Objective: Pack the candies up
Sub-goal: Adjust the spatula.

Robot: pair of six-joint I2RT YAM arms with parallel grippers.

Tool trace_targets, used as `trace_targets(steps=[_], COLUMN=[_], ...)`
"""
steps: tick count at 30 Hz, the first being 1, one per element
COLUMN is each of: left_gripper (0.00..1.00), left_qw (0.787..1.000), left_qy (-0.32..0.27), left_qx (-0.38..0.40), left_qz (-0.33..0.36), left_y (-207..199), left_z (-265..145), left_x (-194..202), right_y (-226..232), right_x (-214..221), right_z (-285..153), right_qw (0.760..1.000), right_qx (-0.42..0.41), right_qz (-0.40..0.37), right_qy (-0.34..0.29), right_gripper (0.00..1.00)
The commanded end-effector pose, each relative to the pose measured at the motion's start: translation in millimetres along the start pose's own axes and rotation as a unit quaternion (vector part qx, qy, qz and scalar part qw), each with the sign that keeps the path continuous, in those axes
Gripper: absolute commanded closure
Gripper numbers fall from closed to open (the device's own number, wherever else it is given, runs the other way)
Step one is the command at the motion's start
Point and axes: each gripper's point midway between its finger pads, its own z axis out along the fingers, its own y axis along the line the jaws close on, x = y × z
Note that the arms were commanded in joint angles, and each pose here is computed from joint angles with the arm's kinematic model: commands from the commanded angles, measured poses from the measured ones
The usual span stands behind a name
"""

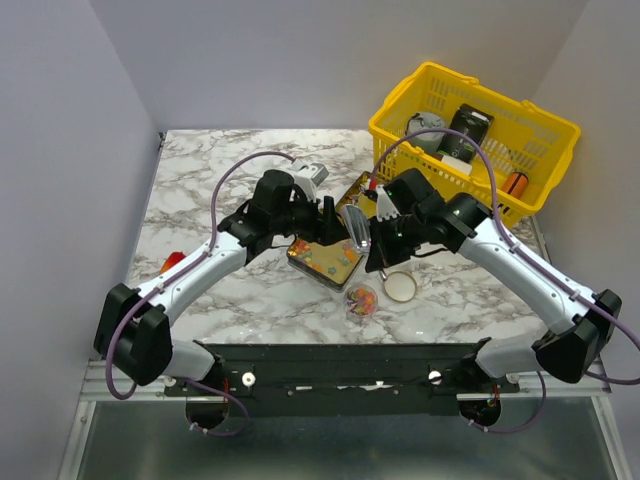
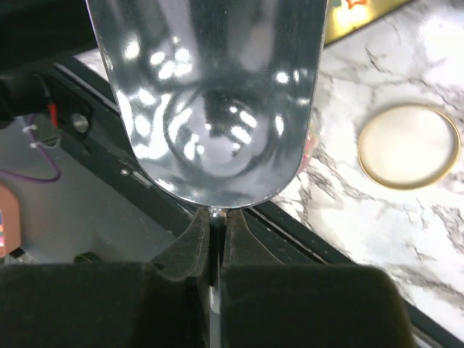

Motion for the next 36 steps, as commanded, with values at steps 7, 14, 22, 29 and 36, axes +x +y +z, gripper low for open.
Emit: trace_targets(steps=[7, 14, 22, 29, 36], left_gripper=[0.25, 0.14, 0.08, 0.11, 0.22], left_qw=[0.999, 0.991, 0.995, 0.996, 0.998], left_qy=[-0.017, -0.069, -0.075, -0.067, -0.019], left_qx=[-0.046, -0.094, -0.04, -0.042, -0.064], left_qz=[0.018, 0.061, 0.059, 0.029, 0.015], left_y=[11, 10, -9, 2, 24], left_z=[0, -31, -27, -9, 10], left_x=[-6, -36, -37, -29, -2], right_y=[6, -21, -15, 2, 23], right_x=[-26, -17, -15, -18, -29], right_z=[-15, 2, 11, 2, -23], right_qw=[0.999, 0.996, 0.997, 0.998, 0.998], right_qx=[0.015, 0.083, 0.072, 0.051, 0.004], right_qz=[0.0, 0.016, -0.019, -0.041, -0.054], right_qy=[-0.041, -0.001, 0.016, 0.005, -0.044], right_gripper=[0.99, 0.99, 0.99, 0.99, 0.99])
